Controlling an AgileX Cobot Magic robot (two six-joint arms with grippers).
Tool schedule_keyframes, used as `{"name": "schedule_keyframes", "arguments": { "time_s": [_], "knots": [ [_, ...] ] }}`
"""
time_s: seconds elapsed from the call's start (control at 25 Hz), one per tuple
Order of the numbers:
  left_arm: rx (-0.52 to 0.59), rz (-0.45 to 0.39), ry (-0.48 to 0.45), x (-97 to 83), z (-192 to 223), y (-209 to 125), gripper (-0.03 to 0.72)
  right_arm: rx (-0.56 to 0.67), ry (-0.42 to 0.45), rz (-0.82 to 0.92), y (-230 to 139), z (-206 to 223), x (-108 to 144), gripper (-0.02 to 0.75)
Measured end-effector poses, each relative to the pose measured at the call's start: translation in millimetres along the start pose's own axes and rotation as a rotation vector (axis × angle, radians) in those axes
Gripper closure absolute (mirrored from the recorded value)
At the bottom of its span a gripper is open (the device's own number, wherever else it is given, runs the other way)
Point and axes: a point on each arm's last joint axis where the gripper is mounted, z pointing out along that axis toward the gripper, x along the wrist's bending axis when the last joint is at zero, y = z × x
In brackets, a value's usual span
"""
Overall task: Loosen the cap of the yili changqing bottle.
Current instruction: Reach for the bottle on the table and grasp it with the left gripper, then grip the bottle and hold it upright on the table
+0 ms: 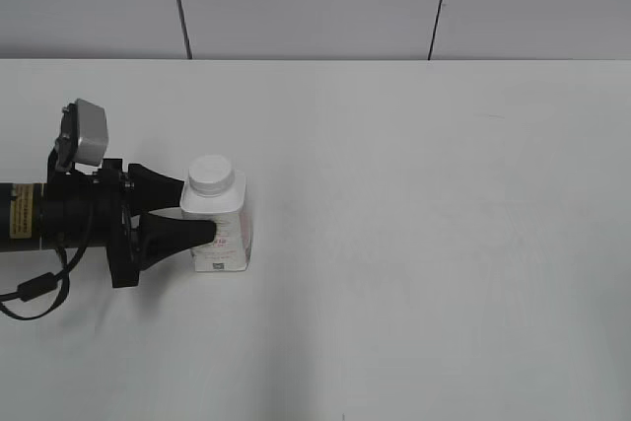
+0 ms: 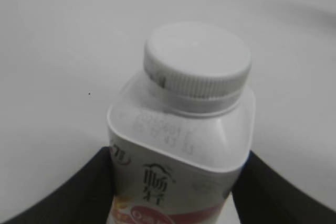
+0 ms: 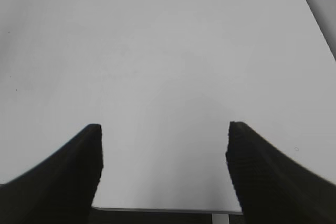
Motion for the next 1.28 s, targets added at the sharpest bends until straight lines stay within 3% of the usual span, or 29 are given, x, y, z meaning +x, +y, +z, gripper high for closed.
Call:
{"name": "schedule_keyframes", "arguments": {
  "time_s": [0.28,0.6,0.84,1.28],
  "knots": [
    [-0.010,0.061,-0.030,-6.4,9.4,3.9,0.271,0.000,0.000,0.000,0.0,0.0,0.0,0.156],
    [-0.028,0.143,-0.088,-25.4,37.5,14.0,0.271,0.000,0.000,0.000,0.0,0.0,0.0,0.156],
    [-0.027,0.159,-0.118,-32.0,44.0,15.6,0.272,0.008,0.002,0.001,4.8,-3.0,-0.1,0.156],
    [-0.031,0.153,-0.107,-31.0,44.1,16.1,0.273,0.309,0.033,0.015,75.3,42.8,-2.9,0.156]
  ]
}}
